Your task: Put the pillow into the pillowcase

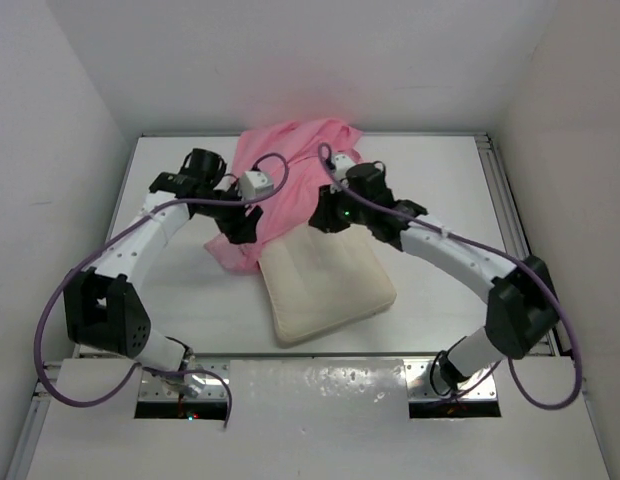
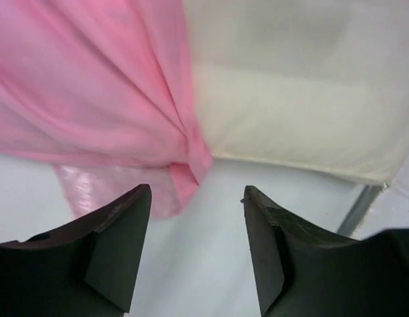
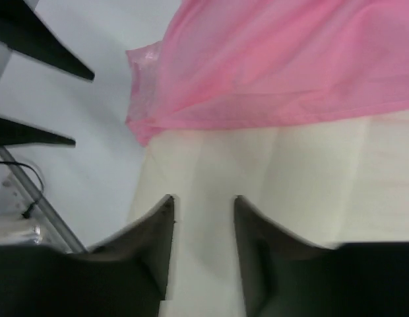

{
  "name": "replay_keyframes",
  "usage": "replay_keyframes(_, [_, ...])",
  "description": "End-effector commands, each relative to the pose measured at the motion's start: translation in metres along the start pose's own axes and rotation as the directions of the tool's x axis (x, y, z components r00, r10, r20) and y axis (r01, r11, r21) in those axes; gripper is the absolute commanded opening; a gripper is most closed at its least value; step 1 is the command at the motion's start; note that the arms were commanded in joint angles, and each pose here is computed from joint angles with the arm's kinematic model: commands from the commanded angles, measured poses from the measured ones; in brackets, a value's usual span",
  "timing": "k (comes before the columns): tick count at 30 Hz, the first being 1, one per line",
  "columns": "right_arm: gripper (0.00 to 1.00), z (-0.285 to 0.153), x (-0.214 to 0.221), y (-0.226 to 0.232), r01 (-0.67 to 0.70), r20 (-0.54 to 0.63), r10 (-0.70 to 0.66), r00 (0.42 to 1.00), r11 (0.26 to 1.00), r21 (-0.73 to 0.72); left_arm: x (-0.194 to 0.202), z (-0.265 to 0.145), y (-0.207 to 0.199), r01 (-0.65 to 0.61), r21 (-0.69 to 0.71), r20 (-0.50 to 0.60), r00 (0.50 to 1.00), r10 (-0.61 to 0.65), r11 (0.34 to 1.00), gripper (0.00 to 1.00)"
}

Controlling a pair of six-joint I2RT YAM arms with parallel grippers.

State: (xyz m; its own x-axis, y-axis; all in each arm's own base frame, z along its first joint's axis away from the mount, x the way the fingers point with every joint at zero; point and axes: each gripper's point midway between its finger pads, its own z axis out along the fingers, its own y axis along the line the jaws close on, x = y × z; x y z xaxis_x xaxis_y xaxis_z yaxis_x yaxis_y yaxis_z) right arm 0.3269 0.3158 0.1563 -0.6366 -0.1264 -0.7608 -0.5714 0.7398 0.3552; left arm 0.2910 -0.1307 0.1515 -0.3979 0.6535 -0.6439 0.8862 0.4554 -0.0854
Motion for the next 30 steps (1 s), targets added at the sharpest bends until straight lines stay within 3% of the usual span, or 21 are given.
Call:
replay_keyframes(1, [0.13, -0.036, -0.009, -0.021, -0.023, 0.008, 0.023, 1.000, 1.000, 0.002, -0.069, -0.011, 0.024, -0.121, -0.118, 0.087, 0.987, 0.131, 0.986, 0.57])
replay_keyframes(2, [0.02, -0.043, -0.011, -0.047, -0.110, 0.017, 0.109, 0.994, 0.992, 0.057, -0.076, 0.003, 0.029, -0.129, -0.135, 0.052, 0.989, 0.137, 0.982, 0.58])
replay_keyframes(3, [0.02, -0.048, -0.010, -0.063, -0.157, 0.023, 0.156, 0.988, 0.984, 0.088, -0.088, 0.007, 0.033, -0.119, -0.160, 0.055, 0.990, 0.130, 0.980, 0.59])
replay_keyframes(4, [0.09, -0.051, -0.009, -0.075, -0.196, 0.027, 0.194, 0.981, 0.975, 0.102, -0.100, 0.015, 0.040, -0.138, -0.191, 0.055, 0.987, 0.151, 0.972, 0.60])
replay_keyframes(5, [0.24, -0.058, -0.011, -0.099, -0.264, 0.050, 0.259, 0.965, 0.955, 0.135, -0.114, 0.032, 0.044, -0.170, -0.218, 0.019, 0.984, 0.178, 0.961, 0.63])
replay_keyframes(6, [0.55, -0.060, -0.006, -0.110, -0.301, 0.052, 0.296, 0.954, 0.943, 0.144, -0.123, 0.043, 0.045, -0.185, -0.227, 0.004, 0.982, 0.191, 0.956, 0.64])
replay_keyframes(8, [0.79, -0.064, -0.006, -0.127, -0.336, 0.063, 0.331, 0.942, 0.932, 0.135, -0.143, 0.078, 0.044, -0.239, -0.235, -0.042, 0.971, 0.235, 0.942, 0.67])
replay_keyframes(10, [0.97, -0.063, 0.004, -0.141, -0.351, 0.057, 0.346, 0.937, 0.922, 0.162, -0.157, 0.100, 0.047, -0.267, -0.255, -0.053, 0.964, 0.262, 0.929, 0.69])
replay_keyframes(14, [0.99, -0.047, 0.030, -0.157, -0.372, -0.021, 0.380, 0.925, 0.915, 0.157, -0.166, 0.147, 0.068, -0.289, -0.357, -0.093, 0.957, 0.274, 0.888, 0.78])
replay_keyframes(16, [0.99, -0.033, 0.048, -0.160, -0.394, -0.077, 0.407, 0.910, 0.908, 0.142, -0.170, 0.151, 0.084, -0.267, -0.432, -0.087, 0.963, 0.255, 0.861, 0.80])
replay_keyframes(19, [0.99, -0.014, 0.070, -0.155, -0.439, -0.132, 0.447, 0.885, 0.894, 0.088, -0.160, 0.156, 0.105, -0.233, -0.515, -0.113, 0.972, 0.205, 0.825, 0.80])
replay_keyframes(22, [0.99, 0.002, 0.084, -0.145, -0.467, -0.162, 0.467, 0.869, 0.883, 0.042, -0.149, 0.161, 0.114, -0.238, -0.552, -0.140, 0.971, 0.193, 0.799, 0.73])
replay_keyframes(23, [0.99, 0.008, 0.088, -0.137, -0.451, -0.178, 0.448, 0.876, 0.892, 0.021, -0.148, 0.162, 0.113, -0.239, -0.545, -0.139, 0.971, 0.194, 0.804, 0.61])
replay_keyframes(25, [0.99, 0.015, 0.098, -0.131, -0.444, -0.215, 0.436, 0.874, 0.896, 0.013, -0.142, 0.166, 0.109, -0.241, -0.518, -0.146, 0.970, 0.192, 0.821, 0.48])
replay_keyframes(26, [0.99, 0.019, 0.102, -0.124, -0.433, -0.234, 0.421, 0.876, 0.901, -0.002, -0.141, 0.170, 0.105, -0.237, -0.487, -0.136, 0.971, 0.195, 0.841, 0.32])
replay_keyframes(28, [0.90, 0.024, 0.099, -0.115, -0.425, -0.234, 0.404, 0.884, 0.904, -0.045, -0.136, 0.173, 0.101, -0.228, -0.455, -0.133, 0.973, 0.187, 0.861, 0.18])
replay_keyframes(29, [0.82, 0.028, 0.100, -0.108, -0.430, -0.235, 0.405, 0.883, 0.900, -0.065, -0.132, 0.177, 0.097, -0.224, -0.432, -0.132, 0.974, 0.185, 0.874, 0.04])
replay_keyframes(30, [0.71, 0.029, 0.098, -0.107, -0.436, -0.230, 0.410, 0.882, 0.897, -0.074, -0.130, 0.177, 0.097, -0.220, -0.425, -0.129, 0.975, 0.182, 0.878, 0.00])
